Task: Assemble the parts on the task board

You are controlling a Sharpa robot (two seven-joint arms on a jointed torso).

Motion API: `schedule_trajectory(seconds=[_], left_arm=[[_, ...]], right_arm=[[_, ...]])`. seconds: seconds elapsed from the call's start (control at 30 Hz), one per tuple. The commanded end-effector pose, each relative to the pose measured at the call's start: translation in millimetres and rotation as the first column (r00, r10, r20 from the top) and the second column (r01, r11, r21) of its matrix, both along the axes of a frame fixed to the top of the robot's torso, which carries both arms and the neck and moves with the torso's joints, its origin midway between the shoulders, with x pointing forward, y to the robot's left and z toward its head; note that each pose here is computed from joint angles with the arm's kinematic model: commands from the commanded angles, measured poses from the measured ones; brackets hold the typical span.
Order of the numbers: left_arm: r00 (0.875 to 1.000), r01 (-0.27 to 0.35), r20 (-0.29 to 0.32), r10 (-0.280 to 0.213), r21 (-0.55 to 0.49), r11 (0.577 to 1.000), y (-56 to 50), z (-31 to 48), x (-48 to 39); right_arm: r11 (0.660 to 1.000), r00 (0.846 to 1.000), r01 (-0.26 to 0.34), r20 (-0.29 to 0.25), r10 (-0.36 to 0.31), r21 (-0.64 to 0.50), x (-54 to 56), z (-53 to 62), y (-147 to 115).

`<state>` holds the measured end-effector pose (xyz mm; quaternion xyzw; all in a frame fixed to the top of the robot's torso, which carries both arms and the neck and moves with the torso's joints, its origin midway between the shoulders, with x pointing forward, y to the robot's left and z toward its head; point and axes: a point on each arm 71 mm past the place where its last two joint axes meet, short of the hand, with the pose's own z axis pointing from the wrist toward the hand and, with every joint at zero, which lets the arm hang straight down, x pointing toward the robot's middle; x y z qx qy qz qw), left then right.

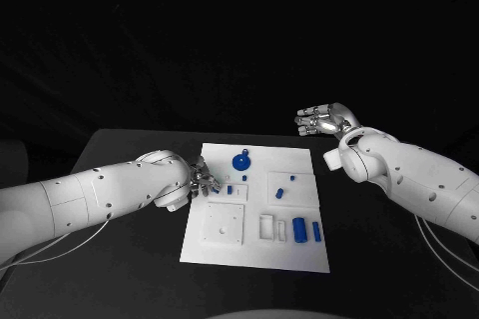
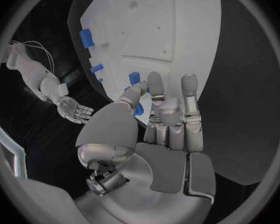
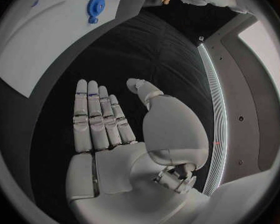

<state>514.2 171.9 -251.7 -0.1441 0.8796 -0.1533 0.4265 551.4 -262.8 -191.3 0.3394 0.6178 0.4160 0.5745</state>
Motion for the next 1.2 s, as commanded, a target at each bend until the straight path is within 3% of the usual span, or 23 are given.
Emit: schedule_trajectory(seconds=[0.03,1.2], left_arm=[[0.999,0.021,-0.033,-0.02,0.02,1.0,-0.5,-6.7,-4.1],[0.997,0.052,-0.061,-0.047,0.08,0.995,-0.8,-9.0,-4.0]], right_arm=[[1.0,1.0,-0.017,0.001,0.017,-0.004,-0.3,0.1,1.3],[1.0,1.0,-0.023,-0.012,0.023,-0.008,-0.8,-2.1,-0.6]])
